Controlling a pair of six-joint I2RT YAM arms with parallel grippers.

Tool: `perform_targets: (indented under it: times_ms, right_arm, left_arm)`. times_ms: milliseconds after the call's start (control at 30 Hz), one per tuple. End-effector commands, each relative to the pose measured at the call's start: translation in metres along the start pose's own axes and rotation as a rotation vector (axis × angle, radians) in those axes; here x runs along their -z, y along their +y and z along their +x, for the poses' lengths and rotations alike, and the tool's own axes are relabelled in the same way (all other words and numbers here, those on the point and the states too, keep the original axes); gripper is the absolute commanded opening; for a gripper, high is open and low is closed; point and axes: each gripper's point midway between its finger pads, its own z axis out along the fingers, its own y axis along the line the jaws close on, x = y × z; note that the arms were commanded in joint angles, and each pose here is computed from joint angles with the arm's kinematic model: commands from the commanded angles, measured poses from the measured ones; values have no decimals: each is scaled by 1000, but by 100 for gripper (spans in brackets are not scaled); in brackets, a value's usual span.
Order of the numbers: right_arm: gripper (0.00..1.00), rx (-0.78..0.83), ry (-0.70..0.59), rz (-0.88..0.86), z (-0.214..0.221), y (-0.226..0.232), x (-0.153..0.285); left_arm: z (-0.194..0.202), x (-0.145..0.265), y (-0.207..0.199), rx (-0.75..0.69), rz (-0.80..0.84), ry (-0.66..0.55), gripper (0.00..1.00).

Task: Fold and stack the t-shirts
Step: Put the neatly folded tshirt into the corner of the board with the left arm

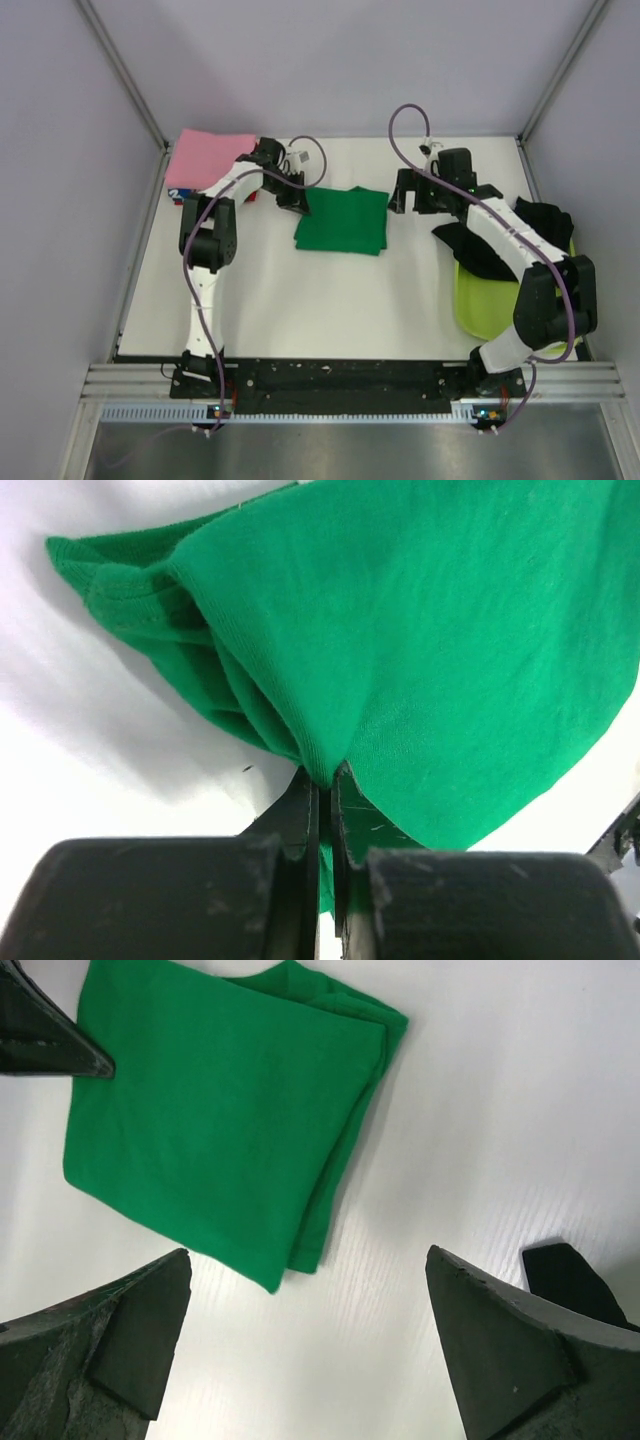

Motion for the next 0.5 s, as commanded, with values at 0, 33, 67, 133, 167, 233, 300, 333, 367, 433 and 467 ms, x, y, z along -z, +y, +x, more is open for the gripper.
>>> perform_targets:
  times_ms: [0,33,67,133,167,233,300,333,367,433,467]
  right_arm:
    - [99,46,-65,14,-12,3,19]
    - [99,53,-69,17,-12,3,21]
    - [99,57,-66,24,-10,1,21]
    - [99,62,-66,34,-9,-1,22]
    - [99,61,-64,39,-8,-2,22]
    - [99,66,-59,43,-6,-3,21]
    - [99,68,-55,46,-5,-4,21]
    - [99,72,-51,45,-4,-4,21]
    - [99,73,-49,44,-4,-4,21]
    - [99,78,-38,49,-1,-5,22]
    - [99,83,-34,54,0,-7,23]
  left_arm:
    - [-57,79,-11,-257,-115,-145,0]
    - [-59,86,-6,-300,-154,-137,0]
    - [-64,94,0,-343,-201,-141,0]
    - [-73,112,14,-414,-320,-125,0]
    - [-82,122,19,-448,-376,-128,0]
    - [-95,138,28,-496,-468,-125,0]
    - [-105,149,37,-534,-547,-124,0]
    - [-109,155,41,-559,-586,-125,0]
    - [-113,161,50,-567,-646,-124,0]
    - [-118,171,64,-582,-746,-116,0]
    - [-122,176,68,-597,-786,-120,0]
